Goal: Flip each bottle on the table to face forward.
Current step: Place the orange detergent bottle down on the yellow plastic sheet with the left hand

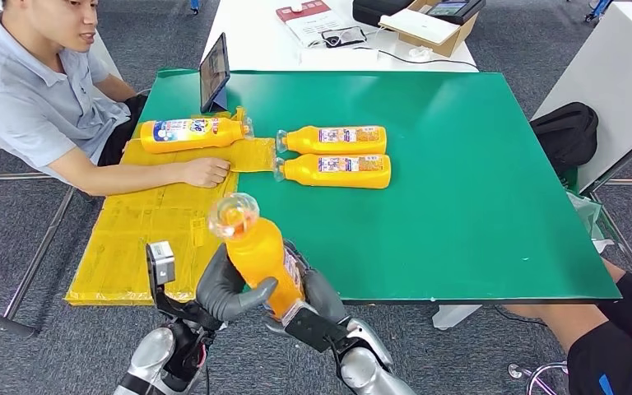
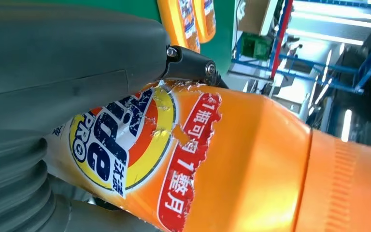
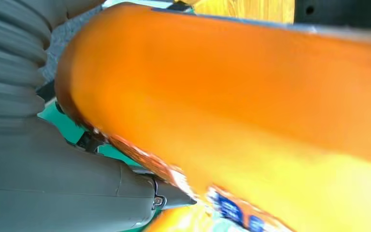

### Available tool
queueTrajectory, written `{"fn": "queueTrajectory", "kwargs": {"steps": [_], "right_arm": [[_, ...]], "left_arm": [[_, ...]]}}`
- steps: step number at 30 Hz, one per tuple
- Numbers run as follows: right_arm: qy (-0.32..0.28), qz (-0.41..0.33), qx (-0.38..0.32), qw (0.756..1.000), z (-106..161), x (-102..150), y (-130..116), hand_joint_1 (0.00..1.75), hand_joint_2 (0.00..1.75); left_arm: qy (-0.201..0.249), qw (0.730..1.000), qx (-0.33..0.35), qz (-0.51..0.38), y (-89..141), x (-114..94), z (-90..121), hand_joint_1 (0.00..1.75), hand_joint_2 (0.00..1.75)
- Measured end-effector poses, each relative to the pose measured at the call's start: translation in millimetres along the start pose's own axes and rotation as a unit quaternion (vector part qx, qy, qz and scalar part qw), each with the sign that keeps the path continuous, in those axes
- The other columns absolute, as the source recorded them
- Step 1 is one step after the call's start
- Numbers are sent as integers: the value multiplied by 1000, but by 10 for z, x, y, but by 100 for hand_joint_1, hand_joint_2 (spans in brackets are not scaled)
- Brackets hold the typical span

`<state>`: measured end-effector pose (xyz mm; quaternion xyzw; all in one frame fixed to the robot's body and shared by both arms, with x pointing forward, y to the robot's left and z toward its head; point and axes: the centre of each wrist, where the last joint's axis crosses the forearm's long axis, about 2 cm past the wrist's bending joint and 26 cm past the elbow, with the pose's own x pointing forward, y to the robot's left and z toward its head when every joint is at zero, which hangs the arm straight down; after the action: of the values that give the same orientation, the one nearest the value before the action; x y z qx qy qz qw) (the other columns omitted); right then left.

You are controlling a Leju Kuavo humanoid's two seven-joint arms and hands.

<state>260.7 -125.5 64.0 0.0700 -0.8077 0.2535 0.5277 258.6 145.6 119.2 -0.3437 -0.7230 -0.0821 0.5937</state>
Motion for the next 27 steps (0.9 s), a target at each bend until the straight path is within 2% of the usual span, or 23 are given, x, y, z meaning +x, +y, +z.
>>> {"fn": "queueTrajectory", "kwargs": {"steps": [17,21,23,27], "right_arm": [[-19,8,-2,1000,-38,34,28,0,175],[-29,14,-17,999,-61,51,21,0,0],[-34,16,-26,999,-73,63,16,0,0],[-44,19,-49,998,-84,78,-2,0,175]], "left_arm": [[-10,999,44,9,91,33,-5,175,175],[-17,996,83,8,144,56,-8,175,175],[-22,994,111,-7,198,85,-14,175,175],[-31,983,161,-86,333,175,-19,175,175]]}}
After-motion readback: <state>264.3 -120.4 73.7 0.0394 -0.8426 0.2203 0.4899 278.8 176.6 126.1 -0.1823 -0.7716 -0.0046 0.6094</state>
